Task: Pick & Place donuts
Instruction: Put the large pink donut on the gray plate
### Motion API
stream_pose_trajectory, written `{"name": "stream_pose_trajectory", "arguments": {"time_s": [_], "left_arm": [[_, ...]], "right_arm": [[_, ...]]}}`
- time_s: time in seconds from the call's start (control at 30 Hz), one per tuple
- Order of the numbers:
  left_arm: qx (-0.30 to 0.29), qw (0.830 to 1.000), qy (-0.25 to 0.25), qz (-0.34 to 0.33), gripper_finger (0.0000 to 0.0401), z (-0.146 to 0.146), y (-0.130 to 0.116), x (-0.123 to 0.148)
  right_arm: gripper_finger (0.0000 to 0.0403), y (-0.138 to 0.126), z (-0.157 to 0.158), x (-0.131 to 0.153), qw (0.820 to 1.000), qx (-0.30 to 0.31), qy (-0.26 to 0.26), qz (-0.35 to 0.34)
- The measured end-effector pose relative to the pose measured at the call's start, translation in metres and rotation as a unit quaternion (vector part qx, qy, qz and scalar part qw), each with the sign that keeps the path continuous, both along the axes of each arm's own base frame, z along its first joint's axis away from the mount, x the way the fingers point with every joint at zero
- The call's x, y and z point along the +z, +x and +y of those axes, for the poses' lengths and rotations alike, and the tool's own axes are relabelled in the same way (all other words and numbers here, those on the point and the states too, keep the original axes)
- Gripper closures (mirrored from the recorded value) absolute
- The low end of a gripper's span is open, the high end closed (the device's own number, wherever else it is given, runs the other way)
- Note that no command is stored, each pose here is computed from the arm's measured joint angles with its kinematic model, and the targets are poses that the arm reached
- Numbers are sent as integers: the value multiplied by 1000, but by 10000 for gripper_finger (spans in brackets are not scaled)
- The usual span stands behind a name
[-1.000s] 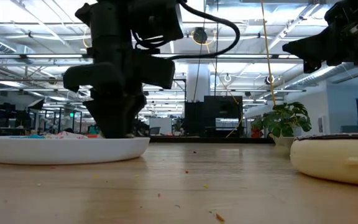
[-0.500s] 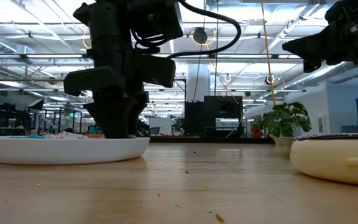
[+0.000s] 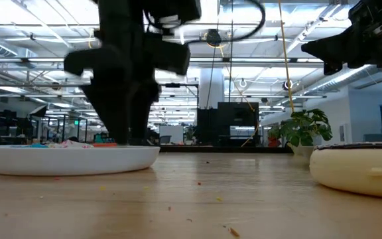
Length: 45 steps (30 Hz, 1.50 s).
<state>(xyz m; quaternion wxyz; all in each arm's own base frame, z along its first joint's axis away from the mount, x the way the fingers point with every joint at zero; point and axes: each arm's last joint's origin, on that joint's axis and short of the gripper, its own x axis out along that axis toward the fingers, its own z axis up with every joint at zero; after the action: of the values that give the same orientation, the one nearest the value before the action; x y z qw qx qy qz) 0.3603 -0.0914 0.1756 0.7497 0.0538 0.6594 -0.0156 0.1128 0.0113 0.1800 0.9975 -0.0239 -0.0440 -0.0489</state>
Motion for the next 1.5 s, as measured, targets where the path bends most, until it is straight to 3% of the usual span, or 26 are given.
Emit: {"name": "stream_pose_trajectory", "arguments": {"time_s": [0.17, 0.33, 0.53, 0.63, 0.8, 0.93, 1.03, 1.13, 1.4, 1.5], "left_arm": [[8, 1000, -1, -8, 89, -16, -3, 53], [4, 999, -6, -37, 174, -36, -28, 110], [87, 986, 79, -114, 332, -22, -110, 171], [113, 968, 50, -218, 389, -13, -153, 183], [65, 913, -21, -402, 397, 1, -191, 155], [10, 853, -22, -521, 397, 22, -206, 122], [21, 819, -40, -572, 398, 45, -218, 96], [-7, 784, -109, -611, 399, 55, -225, 72], [10, 780, -82, -620, 400, 74, -236, 24], [19, 787, -54, -614, 400, 78, -237, 8]], "right_arm": [[403, 0, 0, 0, 1000, 0, 0, 2], [403, 1, 0, -1, 1000, 0, 0, 6], [403, 2, 0, -3, 1000, 1, 9, 13], [403, 2, 0, -3, 1000, 1, 10, 15], [403, 3, 0, -3, 1000, 1, 8, 13], [403, 3, 0, -3, 1000, -1, -1, 15], [403, 4, 0, -3, 1000, -2, -1, 13], [403, 4, 0, -1, 1000, -3, -13, 9], [403, 4, 1, -1, 1000, -3, -26, 10], [403, 5, 1, -2, 1000, -2, -26, 14]]}}
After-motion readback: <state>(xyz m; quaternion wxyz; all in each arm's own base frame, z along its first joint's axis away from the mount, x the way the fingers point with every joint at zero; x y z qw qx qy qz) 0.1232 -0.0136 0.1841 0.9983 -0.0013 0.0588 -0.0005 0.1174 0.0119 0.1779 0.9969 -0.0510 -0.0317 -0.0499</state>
